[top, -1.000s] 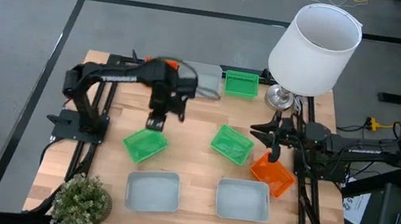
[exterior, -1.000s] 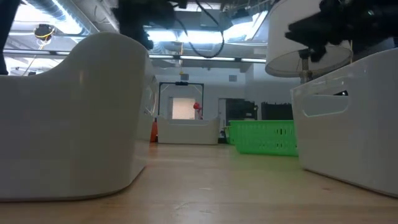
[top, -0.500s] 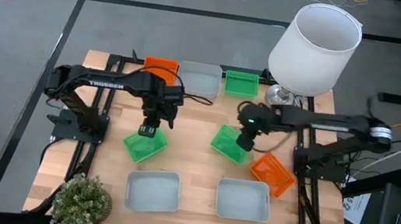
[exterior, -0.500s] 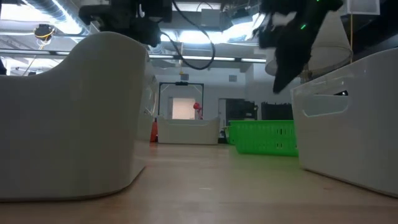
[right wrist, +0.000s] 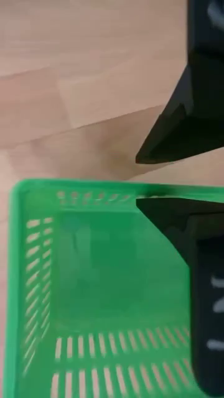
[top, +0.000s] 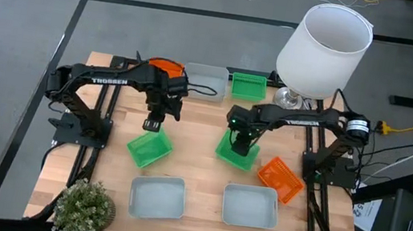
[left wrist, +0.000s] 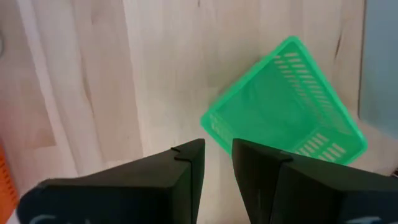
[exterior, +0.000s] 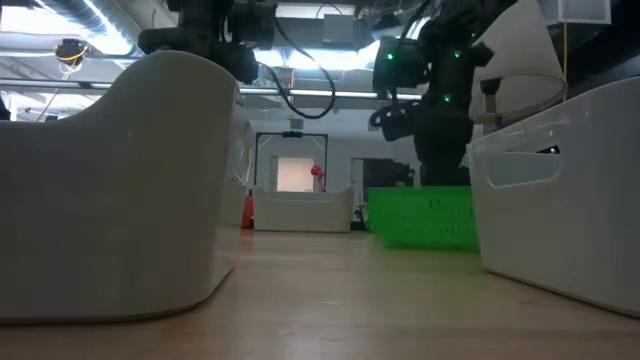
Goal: Stack baskets by color
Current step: Stack the bottom right green bin on the top green bin
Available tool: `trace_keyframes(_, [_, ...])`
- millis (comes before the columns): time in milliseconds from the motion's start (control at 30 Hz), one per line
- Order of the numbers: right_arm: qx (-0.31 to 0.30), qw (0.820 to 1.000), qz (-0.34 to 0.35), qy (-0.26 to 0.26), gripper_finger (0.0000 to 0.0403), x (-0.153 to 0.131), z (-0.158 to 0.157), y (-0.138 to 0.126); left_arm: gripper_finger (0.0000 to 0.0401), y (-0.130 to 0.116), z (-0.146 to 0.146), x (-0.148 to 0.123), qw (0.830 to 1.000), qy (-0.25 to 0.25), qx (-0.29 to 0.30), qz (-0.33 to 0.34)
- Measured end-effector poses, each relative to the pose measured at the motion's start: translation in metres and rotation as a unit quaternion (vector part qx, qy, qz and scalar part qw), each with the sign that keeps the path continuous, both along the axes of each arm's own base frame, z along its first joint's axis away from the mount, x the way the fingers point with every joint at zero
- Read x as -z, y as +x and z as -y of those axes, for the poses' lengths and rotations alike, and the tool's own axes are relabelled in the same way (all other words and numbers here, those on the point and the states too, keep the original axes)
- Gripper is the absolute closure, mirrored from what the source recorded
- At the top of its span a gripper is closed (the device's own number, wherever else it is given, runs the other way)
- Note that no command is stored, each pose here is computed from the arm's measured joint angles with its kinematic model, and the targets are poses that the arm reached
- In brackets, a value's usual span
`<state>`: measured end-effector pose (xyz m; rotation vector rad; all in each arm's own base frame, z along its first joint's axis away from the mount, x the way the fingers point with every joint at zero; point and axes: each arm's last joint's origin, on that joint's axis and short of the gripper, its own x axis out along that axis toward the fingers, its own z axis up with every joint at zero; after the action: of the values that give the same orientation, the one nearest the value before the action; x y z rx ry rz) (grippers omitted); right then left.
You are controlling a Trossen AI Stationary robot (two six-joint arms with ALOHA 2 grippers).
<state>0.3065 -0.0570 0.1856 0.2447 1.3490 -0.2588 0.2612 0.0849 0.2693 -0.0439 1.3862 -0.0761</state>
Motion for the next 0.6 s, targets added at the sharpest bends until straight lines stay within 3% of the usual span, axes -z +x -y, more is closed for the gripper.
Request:
trace_keyframes(267, [-0.027,0.999,0.027,-0.012,0.0304,-0.018,0.002,0.010,0.0328,-0.003,-0.013,0.000,1.000,0.004,-0.019,0.008])
trace_keyframes(600, [-0.022,1.000,0.007,0.007,0.0304,0.002,0.000,-0.001,0.0328,-0.003,-0.016,0.000,1.000,0.002,-0.024,0.016])
